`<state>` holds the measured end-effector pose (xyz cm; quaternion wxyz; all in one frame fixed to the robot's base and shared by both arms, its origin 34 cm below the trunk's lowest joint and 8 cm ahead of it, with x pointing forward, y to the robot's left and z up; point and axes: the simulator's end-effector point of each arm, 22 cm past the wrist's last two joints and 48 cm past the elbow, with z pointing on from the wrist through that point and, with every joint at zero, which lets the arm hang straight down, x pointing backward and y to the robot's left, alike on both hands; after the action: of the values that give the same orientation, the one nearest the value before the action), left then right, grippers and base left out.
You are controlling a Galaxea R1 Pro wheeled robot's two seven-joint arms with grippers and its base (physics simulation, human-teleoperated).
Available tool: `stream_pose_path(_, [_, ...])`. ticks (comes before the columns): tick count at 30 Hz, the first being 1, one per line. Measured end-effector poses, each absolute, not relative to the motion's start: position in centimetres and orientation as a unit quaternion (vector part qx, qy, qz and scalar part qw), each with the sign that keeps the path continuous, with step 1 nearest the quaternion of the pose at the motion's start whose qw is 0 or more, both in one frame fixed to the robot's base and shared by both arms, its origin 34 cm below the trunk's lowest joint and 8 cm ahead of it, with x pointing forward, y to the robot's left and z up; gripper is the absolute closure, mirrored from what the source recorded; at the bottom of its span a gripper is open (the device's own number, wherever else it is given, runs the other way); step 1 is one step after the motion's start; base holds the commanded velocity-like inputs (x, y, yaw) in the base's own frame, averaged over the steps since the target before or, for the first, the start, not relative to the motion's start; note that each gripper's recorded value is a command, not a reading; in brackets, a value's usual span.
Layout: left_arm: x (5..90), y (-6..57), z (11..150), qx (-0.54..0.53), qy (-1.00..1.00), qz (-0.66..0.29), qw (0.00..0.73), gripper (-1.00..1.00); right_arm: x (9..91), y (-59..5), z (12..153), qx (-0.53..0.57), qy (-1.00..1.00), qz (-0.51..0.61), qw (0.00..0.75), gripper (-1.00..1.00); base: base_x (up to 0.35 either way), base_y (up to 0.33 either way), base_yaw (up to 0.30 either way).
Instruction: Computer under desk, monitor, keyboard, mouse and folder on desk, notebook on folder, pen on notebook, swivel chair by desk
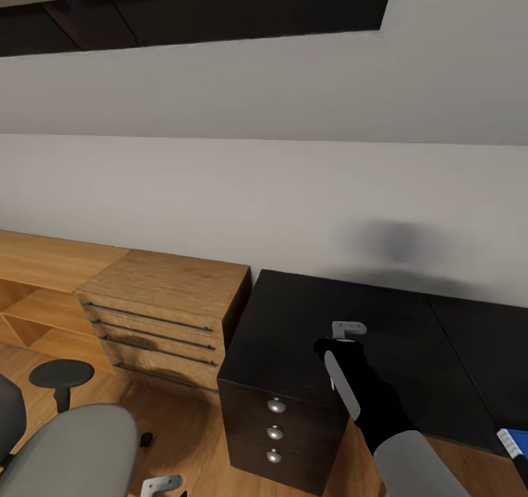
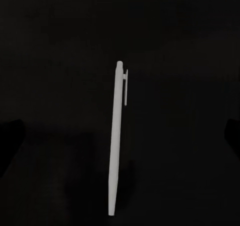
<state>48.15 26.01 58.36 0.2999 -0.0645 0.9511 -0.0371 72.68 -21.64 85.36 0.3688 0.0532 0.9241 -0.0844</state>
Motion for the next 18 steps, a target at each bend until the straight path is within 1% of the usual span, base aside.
stream_pose_path(18, [48.1, 25.9, 58.3, -0.065, 0.951, -0.038, 0.299, -1.0, 71.7, -21.1, 83.2, 0.059, 0.935, -0.068, 0.343, -1.0, 0.02, 0.0, 0.0])
